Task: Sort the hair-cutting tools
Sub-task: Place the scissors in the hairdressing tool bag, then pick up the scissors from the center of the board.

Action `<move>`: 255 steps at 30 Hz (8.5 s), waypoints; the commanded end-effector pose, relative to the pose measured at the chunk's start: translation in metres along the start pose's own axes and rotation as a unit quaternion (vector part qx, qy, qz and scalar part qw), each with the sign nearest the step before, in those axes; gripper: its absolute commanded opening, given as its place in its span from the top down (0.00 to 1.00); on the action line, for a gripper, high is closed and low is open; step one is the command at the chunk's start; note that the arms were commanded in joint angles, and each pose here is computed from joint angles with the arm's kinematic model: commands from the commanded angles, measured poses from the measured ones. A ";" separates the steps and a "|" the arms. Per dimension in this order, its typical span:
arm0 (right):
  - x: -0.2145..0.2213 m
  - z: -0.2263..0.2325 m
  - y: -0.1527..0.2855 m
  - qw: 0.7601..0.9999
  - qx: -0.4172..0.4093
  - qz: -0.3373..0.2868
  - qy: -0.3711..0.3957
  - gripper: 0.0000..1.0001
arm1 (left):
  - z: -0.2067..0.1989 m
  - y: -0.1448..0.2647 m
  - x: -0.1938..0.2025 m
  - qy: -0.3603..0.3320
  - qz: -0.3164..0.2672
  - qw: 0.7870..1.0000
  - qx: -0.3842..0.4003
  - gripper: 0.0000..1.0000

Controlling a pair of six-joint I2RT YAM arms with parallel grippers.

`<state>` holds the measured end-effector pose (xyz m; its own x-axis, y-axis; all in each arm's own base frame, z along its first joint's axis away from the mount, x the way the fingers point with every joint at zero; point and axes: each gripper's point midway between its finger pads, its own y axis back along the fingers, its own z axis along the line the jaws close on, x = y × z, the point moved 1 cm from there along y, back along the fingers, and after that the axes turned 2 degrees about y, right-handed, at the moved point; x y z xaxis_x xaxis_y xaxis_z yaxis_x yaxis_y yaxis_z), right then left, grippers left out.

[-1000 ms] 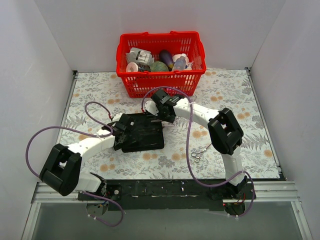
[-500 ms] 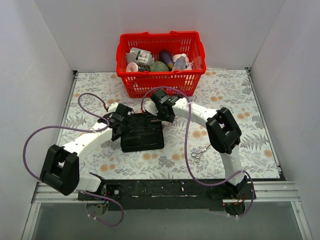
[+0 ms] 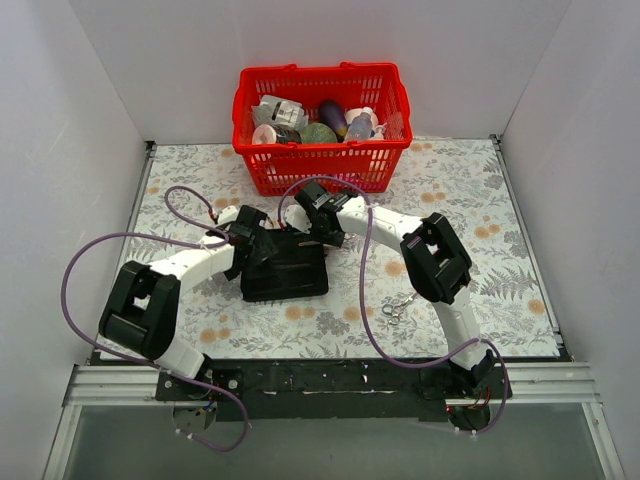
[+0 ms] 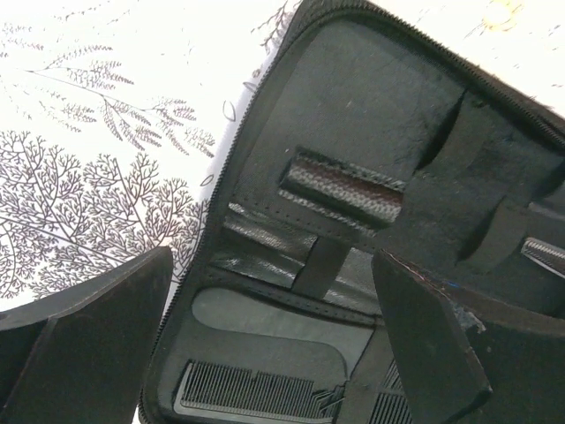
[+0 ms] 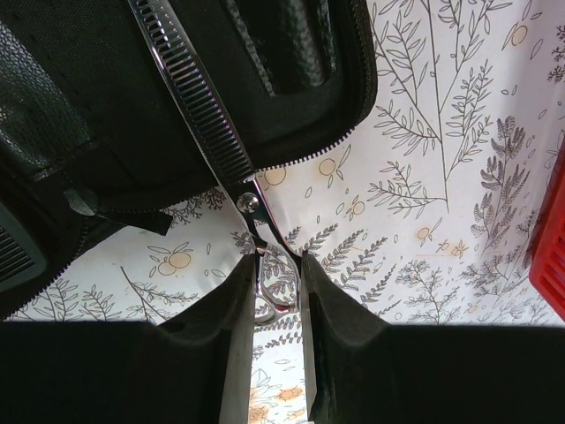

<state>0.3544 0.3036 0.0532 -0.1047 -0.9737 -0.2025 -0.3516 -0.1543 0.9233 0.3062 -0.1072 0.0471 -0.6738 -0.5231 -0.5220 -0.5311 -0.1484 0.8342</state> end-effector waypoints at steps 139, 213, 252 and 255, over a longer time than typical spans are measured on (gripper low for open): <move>-0.119 0.062 -0.008 0.986 -0.088 -0.135 0.032 0.99 | 0.041 -0.017 -0.044 -0.057 0.005 0.993 -0.100 0.02; 0.127 0.108 0.176 0.707 0.062 -0.170 -0.684 0.11 | 0.030 -0.006 -0.042 -0.054 0.002 0.998 -0.042 0.02; 0.171 0.165 0.100 0.421 0.162 0.106 -0.886 0.26 | -0.033 0.037 -0.001 -0.073 0.083 0.973 0.200 0.02; 0.176 0.167 0.095 0.418 0.174 0.117 -0.884 0.26 | -0.035 0.038 0.002 -0.068 0.090 0.972 0.206 0.02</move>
<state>0.1429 0.1461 0.0551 -0.6475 0.6950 -0.3126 -0.2173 0.2248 0.9499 0.3013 -0.1352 0.0689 -0.8398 -0.3761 -0.3916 -0.5000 0.2548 0.8277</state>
